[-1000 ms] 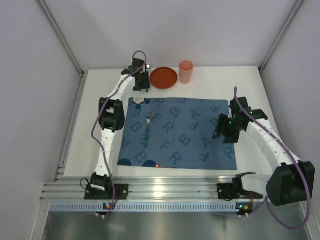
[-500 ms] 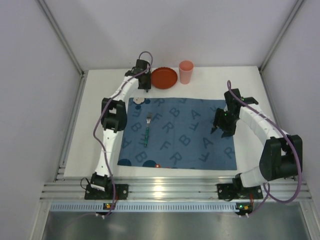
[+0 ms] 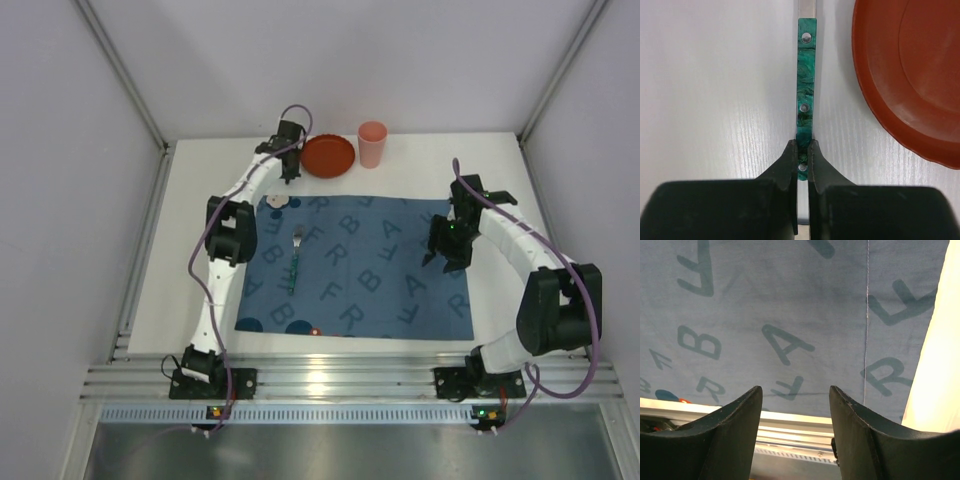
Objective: Set the dinner table for one person
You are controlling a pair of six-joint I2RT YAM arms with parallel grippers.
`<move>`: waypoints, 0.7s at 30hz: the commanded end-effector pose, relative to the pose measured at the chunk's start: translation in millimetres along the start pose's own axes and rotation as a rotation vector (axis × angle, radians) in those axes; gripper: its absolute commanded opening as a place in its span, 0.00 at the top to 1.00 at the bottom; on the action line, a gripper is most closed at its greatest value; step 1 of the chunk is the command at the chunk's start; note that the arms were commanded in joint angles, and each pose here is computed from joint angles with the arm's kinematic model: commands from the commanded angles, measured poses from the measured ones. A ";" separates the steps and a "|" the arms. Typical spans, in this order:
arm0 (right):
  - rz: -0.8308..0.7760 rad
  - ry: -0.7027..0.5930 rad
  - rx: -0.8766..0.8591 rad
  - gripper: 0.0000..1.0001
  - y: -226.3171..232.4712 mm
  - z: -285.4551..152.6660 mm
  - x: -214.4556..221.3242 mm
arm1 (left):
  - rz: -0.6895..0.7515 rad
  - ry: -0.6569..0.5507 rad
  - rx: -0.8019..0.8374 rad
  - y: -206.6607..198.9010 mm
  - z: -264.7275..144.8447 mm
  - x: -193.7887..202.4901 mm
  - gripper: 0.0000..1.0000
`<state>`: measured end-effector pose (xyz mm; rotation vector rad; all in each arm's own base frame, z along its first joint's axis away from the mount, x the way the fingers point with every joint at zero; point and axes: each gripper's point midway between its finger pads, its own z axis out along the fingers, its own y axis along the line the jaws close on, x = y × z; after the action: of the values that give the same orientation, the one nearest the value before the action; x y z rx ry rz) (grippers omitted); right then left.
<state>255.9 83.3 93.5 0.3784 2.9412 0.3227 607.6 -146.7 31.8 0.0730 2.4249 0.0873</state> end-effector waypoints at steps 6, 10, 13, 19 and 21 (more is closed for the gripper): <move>-0.027 -0.103 -0.053 0.44 9.6 -26.8 -18.9 | -0.113 0.021 -0.040 37.0 -34.6 -9.9 1.00; 0.049 -0.129 -0.185 0.44 32.4 -54.0 -28.7 | -0.223 -0.096 0.090 13.9 -85.3 -61.9 1.00; 0.077 -0.183 -0.317 0.42 61.1 -91.8 -42.1 | -0.251 -0.146 0.135 -7.1 -129.3 -78.2 1.00; 0.096 -0.266 -0.382 0.39 72.1 -142.7 -34.5 | -0.280 -0.151 0.202 -77.8 -220.9 -48.9 1.00; 0.101 -0.302 -0.400 0.39 71.2 -157.8 -25.8 | -0.308 -0.140 0.229 -98.7 -246.0 -29.3 1.00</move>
<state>289.2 112.5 235.3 0.4283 2.5441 0.7165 512.2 -211.4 180.8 -0.1484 2.3396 -0.1986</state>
